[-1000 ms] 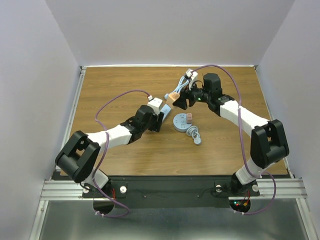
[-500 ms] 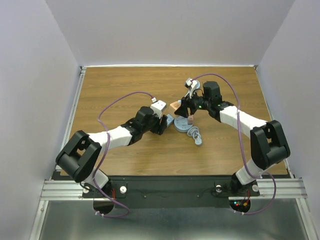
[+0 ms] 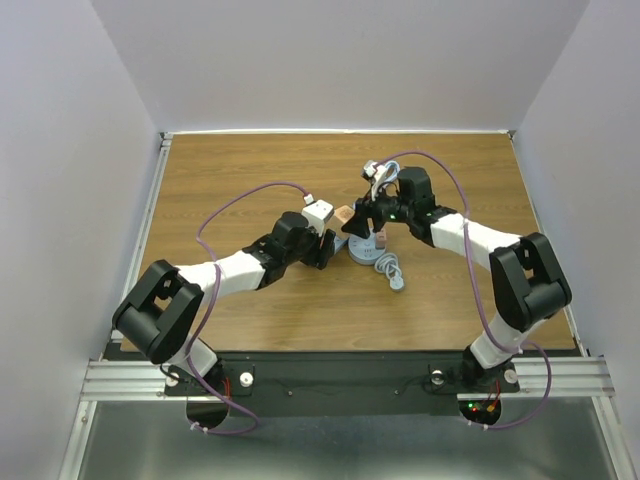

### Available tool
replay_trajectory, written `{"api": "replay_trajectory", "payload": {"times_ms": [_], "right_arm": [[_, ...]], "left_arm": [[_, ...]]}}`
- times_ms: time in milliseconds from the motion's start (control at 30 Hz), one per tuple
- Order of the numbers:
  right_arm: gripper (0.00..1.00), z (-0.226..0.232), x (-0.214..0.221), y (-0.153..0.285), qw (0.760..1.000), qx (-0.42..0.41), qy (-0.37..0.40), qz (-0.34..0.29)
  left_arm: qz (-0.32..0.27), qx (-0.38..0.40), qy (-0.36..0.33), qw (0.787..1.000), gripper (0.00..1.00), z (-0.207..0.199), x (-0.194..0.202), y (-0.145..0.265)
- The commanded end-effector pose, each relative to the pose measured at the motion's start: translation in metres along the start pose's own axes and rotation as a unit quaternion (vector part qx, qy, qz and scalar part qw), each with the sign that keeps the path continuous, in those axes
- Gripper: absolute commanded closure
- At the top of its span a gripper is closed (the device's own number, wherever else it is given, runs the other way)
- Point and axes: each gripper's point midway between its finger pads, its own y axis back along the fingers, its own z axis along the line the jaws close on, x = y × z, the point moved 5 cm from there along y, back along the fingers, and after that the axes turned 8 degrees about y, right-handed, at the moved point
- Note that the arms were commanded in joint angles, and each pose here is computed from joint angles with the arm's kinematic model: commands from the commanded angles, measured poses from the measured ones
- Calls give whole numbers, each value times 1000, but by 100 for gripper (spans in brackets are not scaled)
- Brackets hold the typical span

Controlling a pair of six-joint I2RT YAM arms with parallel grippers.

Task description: Insert the plug

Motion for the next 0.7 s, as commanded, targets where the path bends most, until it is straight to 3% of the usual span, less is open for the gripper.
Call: {"api": "replay_trajectory", "payload": {"times_ms": [0, 667], "right_arm": [[100, -4, -20, -8, 999, -1, 37, -37], [100, -7, 0, -25, 999, 4, 34, -29]], "left_arm": [[94, 74, 20, 993, 100, -28, 39, 1], [107, 71, 20, 992, 100, -29, 40, -2]]}}
